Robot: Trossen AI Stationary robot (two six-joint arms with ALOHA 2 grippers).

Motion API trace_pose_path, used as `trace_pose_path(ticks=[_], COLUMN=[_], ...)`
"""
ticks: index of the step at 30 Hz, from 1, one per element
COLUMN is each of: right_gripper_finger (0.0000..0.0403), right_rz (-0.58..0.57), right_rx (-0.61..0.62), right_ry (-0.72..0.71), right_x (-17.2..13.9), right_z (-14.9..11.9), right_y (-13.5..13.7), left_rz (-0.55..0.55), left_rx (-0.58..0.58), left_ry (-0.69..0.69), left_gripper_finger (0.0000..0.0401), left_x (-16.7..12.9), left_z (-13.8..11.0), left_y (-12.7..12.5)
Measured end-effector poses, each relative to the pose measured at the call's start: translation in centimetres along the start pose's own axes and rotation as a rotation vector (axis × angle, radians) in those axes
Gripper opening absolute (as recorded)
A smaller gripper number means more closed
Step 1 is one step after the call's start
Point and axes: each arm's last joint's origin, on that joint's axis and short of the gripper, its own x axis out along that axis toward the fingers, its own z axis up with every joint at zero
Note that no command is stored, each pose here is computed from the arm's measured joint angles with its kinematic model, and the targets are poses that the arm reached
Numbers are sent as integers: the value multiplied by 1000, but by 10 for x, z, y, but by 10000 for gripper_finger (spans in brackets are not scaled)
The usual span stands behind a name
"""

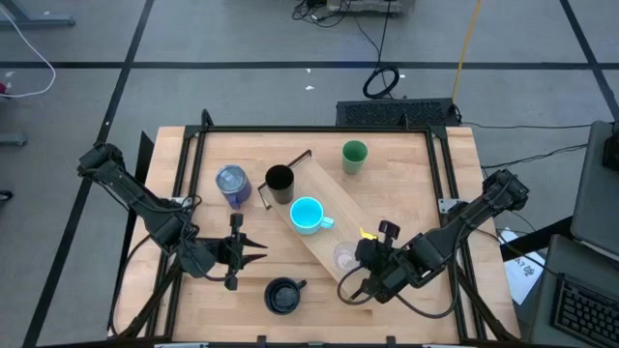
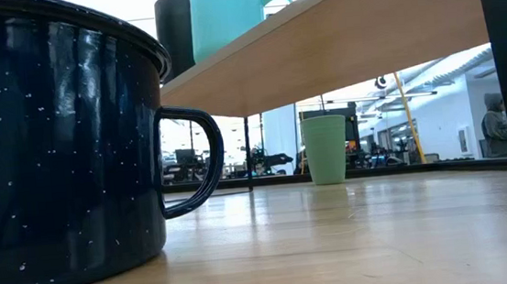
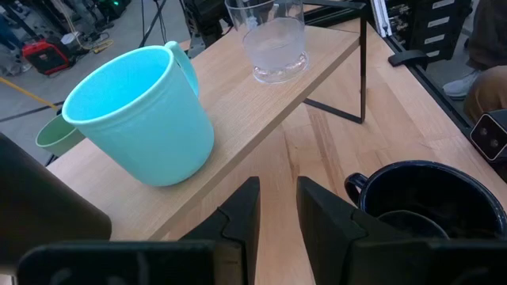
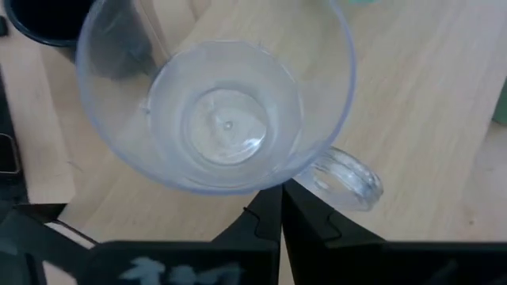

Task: Stack small to large cups/mugs on shelf
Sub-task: Put the transparent mug on the shelf, then put the green cup on the shelf

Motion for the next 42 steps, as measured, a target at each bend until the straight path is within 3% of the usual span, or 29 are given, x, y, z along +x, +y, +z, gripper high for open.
trace_pose_path(ticks=[10, 19, 24, 35, 42], right_gripper_finger=[0, 0, 0, 0, 0], right_rz=[50, -13, -89, -218, -273], right_rx=[10, -77, -46, -111, -57], right_ry=[-47, -345, -459, -480, -489], right_x=[-30, -59, -54, -42, -39], right_z=[-21, -50, -56, -62, -56], right_y=[5, 19, 18, 6, -4], left_rz=[-9, -22, -22, 34, 56], left_rx=[-21, -75, -73, -51, 6], left_ry=[1, 33, 53, 76, 114], left_gripper_finger=[88, 88, 88, 88, 88], left_x=[0, -3, -4, -2, 0], left_z=[0, -4, -7, -9, -12], left_y=[0, -4, -5, 3, 8])
